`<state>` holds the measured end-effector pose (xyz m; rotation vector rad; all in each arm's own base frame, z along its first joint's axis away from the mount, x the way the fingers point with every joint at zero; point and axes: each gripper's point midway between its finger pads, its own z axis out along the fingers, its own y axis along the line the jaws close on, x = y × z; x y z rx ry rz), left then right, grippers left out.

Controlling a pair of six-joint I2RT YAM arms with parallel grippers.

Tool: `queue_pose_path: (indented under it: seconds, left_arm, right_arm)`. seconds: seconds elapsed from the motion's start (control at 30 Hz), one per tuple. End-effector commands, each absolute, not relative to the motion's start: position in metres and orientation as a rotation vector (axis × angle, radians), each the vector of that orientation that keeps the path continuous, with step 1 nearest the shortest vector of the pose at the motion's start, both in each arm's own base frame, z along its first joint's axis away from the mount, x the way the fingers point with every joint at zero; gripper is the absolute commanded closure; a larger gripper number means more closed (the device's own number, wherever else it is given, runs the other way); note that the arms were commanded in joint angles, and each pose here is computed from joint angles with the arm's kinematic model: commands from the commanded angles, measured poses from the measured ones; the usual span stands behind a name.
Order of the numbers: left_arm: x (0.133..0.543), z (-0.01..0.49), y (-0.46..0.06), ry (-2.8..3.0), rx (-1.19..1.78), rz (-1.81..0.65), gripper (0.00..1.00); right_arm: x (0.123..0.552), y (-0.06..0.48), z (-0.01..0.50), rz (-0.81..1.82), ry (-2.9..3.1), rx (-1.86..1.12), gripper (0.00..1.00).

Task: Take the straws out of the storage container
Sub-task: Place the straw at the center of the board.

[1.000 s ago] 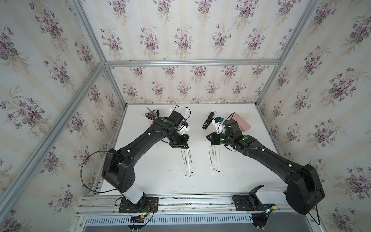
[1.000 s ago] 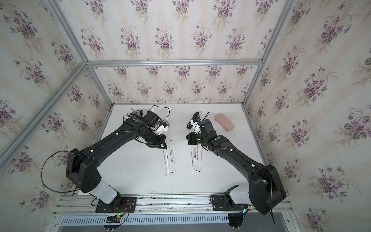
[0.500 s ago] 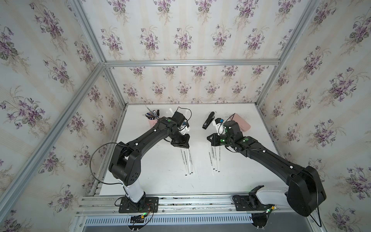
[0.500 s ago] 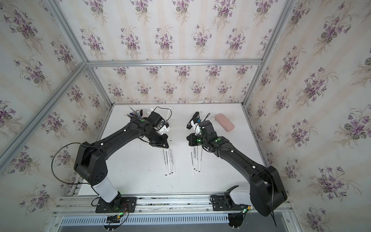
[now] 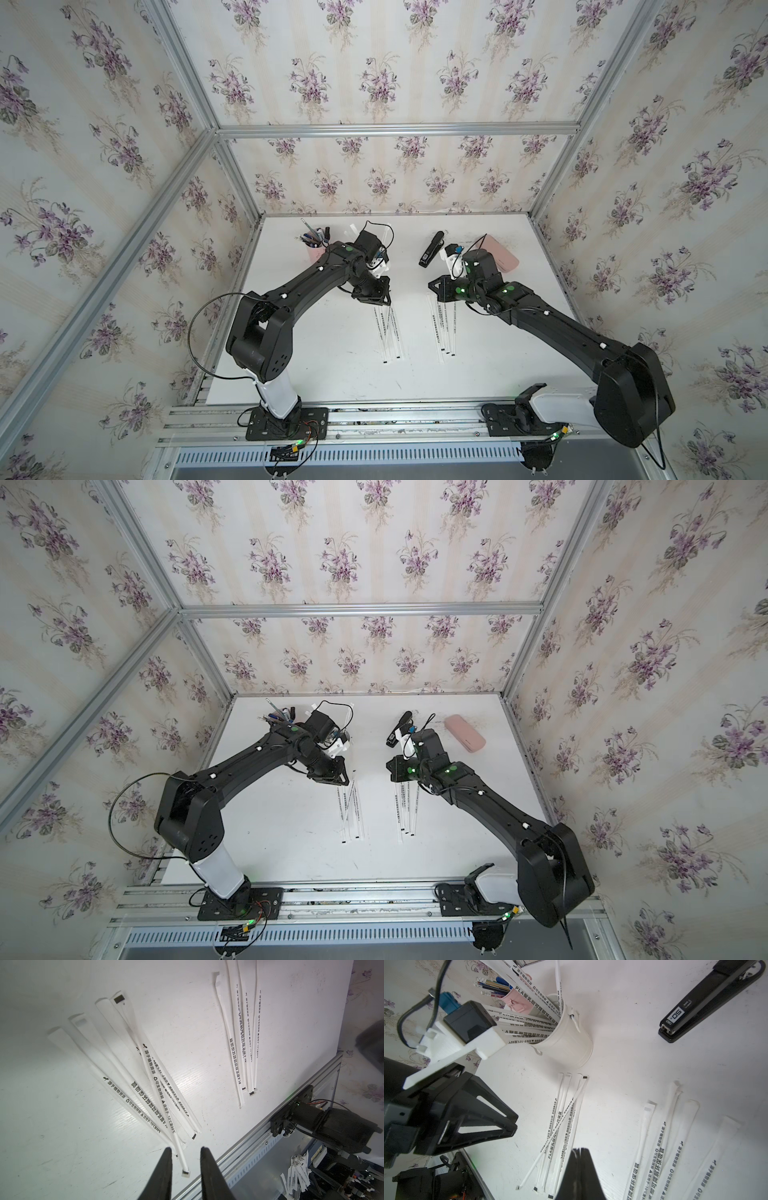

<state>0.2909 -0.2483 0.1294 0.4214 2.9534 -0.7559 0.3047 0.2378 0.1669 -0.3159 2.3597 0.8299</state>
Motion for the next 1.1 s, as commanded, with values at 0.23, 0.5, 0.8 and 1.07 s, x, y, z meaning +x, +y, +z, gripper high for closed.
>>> queue_pose_path:
  seconds: [0.23, 0.5, 0.8, 1.07]
  left_arm:
    - [0.297, 0.165, -0.241, 2.824, 0.458, -0.714, 0.74]
    - [0.276, 0.159, -0.219, 2.835, 0.394, -0.646, 0.78]
    - [0.225, 0.104, -0.186, 2.936, 0.217, -0.593, 0.83]
    - [0.211, 0.064, -0.180, 3.005, 0.162, -0.580, 0.84]
  right_arm:
    - [0.312, 0.250, 0.168, 0.878, 2.361, -0.332, 0.94]
    - [0.306, 0.288, 0.123, 0.862, 2.482, -0.383, 0.94]
    - [0.323, 0.312, 0.054, 0.804, 2.636, -0.374, 0.98]
    - [0.330, 0.315, 0.022, 0.719, 2.711, -0.366, 1.00]
